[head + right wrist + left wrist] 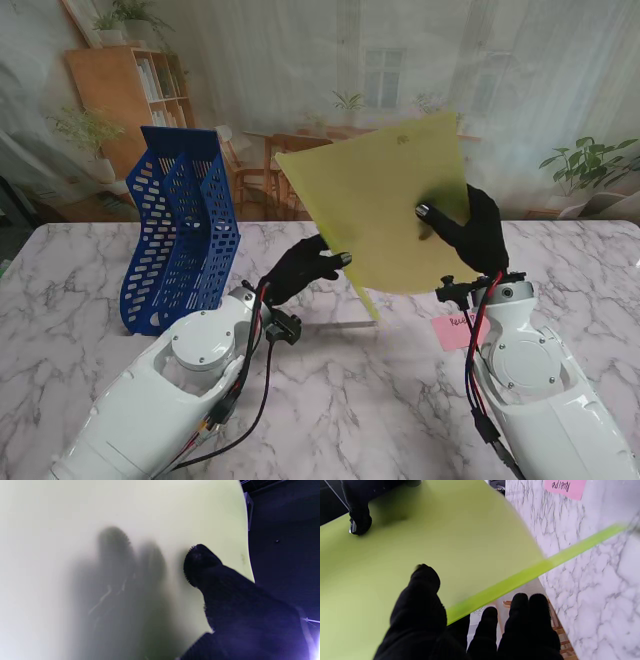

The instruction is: Open the sliding file folder, put the receipt in and insert it into the document holder

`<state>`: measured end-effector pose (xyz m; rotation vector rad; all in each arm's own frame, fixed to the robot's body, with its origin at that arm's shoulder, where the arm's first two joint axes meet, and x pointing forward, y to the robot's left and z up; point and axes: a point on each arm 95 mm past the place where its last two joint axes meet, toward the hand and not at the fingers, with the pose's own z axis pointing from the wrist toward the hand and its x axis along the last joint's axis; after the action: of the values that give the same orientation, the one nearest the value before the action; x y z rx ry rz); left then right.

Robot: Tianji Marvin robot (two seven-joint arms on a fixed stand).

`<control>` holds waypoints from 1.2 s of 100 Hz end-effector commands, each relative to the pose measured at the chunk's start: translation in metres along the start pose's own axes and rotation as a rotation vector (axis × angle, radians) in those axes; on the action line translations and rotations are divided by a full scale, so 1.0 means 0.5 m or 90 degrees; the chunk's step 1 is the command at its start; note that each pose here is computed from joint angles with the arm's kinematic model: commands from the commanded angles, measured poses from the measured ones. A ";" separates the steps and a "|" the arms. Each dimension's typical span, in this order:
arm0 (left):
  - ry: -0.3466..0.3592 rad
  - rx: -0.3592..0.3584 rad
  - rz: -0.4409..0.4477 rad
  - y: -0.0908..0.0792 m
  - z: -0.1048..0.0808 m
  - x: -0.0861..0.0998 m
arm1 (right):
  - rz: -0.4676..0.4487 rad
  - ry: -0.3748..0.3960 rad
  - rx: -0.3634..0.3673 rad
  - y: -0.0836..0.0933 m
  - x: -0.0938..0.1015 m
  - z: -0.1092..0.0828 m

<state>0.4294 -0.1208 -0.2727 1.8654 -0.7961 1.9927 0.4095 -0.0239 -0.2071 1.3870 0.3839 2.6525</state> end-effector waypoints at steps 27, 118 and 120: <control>0.073 0.023 0.107 -0.058 0.001 0.049 | 0.007 -0.012 -0.002 -0.001 -0.007 -0.007; 0.033 0.026 0.039 -0.023 0.030 0.094 | -0.024 -0.072 0.003 -0.008 -0.033 -0.028; 0.030 0.027 0.041 -0.025 0.030 0.096 | -0.023 -0.076 0.002 -0.007 -0.034 -0.031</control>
<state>0.4427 -0.1220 -0.2333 1.8618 -0.7916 2.1106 0.4107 -0.0265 -0.2203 1.4680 0.3966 2.5568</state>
